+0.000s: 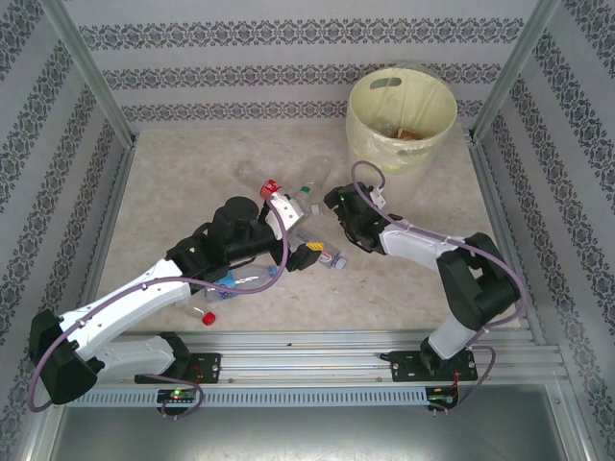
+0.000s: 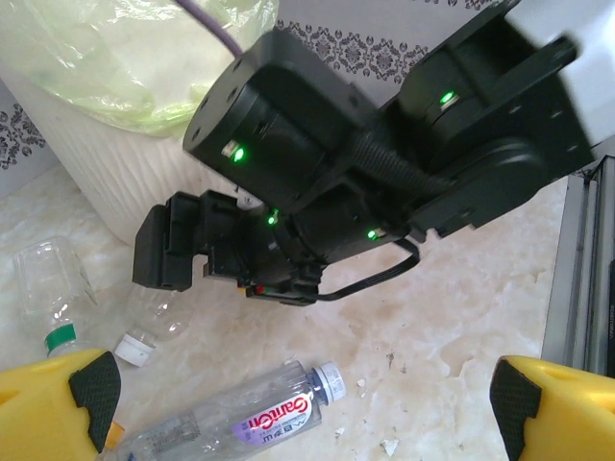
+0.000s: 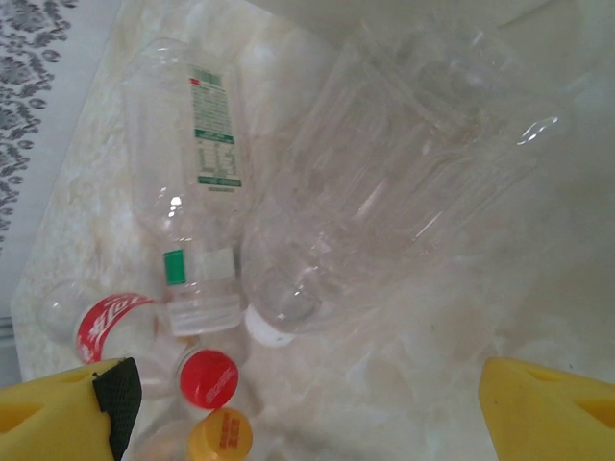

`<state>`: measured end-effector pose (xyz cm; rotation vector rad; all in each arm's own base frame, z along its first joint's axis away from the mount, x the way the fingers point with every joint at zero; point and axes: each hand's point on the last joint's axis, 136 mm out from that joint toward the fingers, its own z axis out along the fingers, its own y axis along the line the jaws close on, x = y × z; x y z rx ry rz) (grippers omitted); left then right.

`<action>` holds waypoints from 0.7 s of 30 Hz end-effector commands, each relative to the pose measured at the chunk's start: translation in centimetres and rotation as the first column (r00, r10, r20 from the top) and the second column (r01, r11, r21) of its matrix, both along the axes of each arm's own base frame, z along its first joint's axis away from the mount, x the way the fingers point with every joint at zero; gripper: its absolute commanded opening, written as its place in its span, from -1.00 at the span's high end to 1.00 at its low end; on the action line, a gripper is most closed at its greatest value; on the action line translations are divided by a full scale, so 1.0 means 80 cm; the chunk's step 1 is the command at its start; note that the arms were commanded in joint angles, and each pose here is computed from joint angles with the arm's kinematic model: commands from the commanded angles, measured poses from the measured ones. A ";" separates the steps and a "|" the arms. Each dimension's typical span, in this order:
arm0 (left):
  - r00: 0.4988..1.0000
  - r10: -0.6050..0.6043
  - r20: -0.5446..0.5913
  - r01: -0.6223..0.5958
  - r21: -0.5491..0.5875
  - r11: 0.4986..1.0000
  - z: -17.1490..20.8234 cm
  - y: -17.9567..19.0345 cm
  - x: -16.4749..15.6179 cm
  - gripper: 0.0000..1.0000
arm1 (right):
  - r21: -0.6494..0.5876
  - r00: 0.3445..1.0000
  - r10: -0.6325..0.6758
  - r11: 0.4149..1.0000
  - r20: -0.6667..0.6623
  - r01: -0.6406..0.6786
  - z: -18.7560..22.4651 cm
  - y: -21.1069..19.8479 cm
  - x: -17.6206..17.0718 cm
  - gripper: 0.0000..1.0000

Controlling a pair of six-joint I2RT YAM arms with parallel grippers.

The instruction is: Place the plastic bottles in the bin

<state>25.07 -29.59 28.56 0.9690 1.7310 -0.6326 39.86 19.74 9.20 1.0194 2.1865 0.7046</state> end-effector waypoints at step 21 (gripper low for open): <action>1.000 -0.017 0.014 0.017 0.006 1.000 0.001 -0.002 0.003 -1.00 | 0.109 0.959 -0.283 0.954 0.007 0.281 -0.051 -0.034 0.064 -0.79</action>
